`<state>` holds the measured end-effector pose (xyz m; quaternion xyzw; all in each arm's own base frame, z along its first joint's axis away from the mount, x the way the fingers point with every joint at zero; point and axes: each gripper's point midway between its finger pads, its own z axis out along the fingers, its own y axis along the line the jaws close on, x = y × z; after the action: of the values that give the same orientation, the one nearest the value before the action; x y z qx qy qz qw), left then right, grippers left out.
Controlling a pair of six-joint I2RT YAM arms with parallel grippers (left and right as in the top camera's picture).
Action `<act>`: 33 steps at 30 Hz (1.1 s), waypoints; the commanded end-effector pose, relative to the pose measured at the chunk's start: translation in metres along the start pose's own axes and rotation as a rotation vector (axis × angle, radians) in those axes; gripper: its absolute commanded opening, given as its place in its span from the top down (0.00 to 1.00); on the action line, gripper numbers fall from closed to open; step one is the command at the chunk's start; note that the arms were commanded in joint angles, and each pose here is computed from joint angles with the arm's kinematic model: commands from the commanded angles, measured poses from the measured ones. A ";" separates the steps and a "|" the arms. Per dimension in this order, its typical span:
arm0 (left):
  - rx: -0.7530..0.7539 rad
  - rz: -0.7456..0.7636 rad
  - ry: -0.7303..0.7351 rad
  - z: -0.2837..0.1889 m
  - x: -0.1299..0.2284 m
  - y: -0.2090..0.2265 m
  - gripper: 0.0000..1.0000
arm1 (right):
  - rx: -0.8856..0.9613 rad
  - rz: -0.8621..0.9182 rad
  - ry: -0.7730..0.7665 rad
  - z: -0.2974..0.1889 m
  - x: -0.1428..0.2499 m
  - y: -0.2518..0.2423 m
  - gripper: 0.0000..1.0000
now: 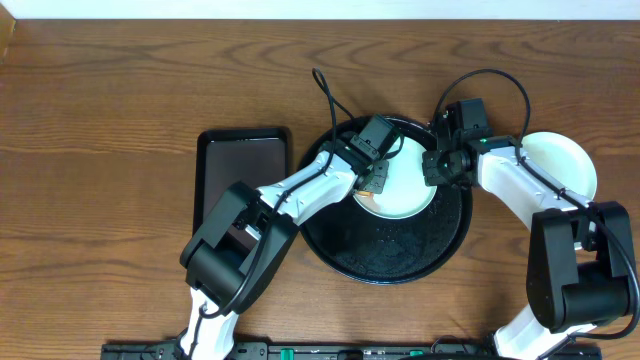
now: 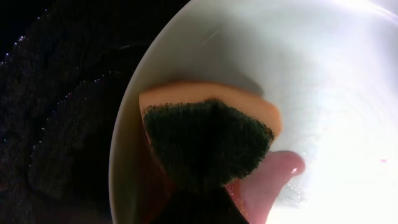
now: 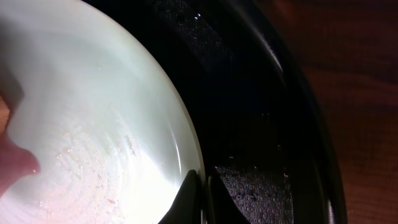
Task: Clean dirty plates on tray and stack at the side
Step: 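Scrub the pale green plate with the sponge in the left gripper, then retract the left gripper with the sponge over the small tray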
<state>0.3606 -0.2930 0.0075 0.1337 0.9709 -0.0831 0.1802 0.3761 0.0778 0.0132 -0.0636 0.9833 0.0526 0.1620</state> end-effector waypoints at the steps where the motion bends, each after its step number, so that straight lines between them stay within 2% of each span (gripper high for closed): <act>1: 0.031 -0.022 0.163 0.030 0.044 0.001 0.92 | 0.012 -0.007 0.012 0.003 0.004 -0.003 0.99; 7: 0.265 -0.071 0.279 0.019 0.061 -0.039 0.92 | 0.012 -0.007 0.012 0.003 0.004 -0.003 0.99; 11: 0.397 -0.110 0.305 0.010 0.057 -0.057 0.92 | 0.012 -0.007 0.012 0.003 0.004 -0.003 0.99; 14: 0.510 -0.132 0.263 -0.009 0.028 -0.065 0.92 | 0.012 -0.007 0.012 0.003 0.004 -0.003 0.99; 16: 0.556 -0.142 0.186 -0.028 -0.004 -0.062 0.92 | 0.012 -0.007 0.012 0.003 0.004 -0.003 0.99; 20: 0.697 -0.188 -0.021 -0.095 -0.075 -0.052 0.92 | 0.012 -0.006 0.013 0.003 0.005 -0.003 0.99; 23: 0.782 -0.229 -0.145 -0.156 -0.109 -0.033 0.92 | 0.012 -0.007 0.013 0.003 0.005 -0.003 0.99; 26: 0.760 -0.278 -0.192 -0.194 -0.114 -0.003 0.92 | 0.013 -0.006 0.013 0.003 0.005 -0.003 0.99; 29: 0.686 -0.284 -0.193 -0.212 -0.101 0.027 0.92 | 0.012 -0.007 0.012 0.003 0.004 -0.003 0.99; 31: 0.561 -0.297 -0.167 -0.208 -0.085 0.055 0.92 | 0.012 -0.007 0.012 0.003 0.004 -0.003 0.99; 33: 0.345 -0.332 -0.109 -0.194 -0.060 0.098 0.92 | 0.012 -0.007 0.012 0.003 0.004 -0.003 0.99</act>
<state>0.3745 -0.2162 0.2317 0.0029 0.9014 -0.3931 0.1816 0.3761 0.0778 0.0132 -0.0636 0.9833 0.0526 0.1620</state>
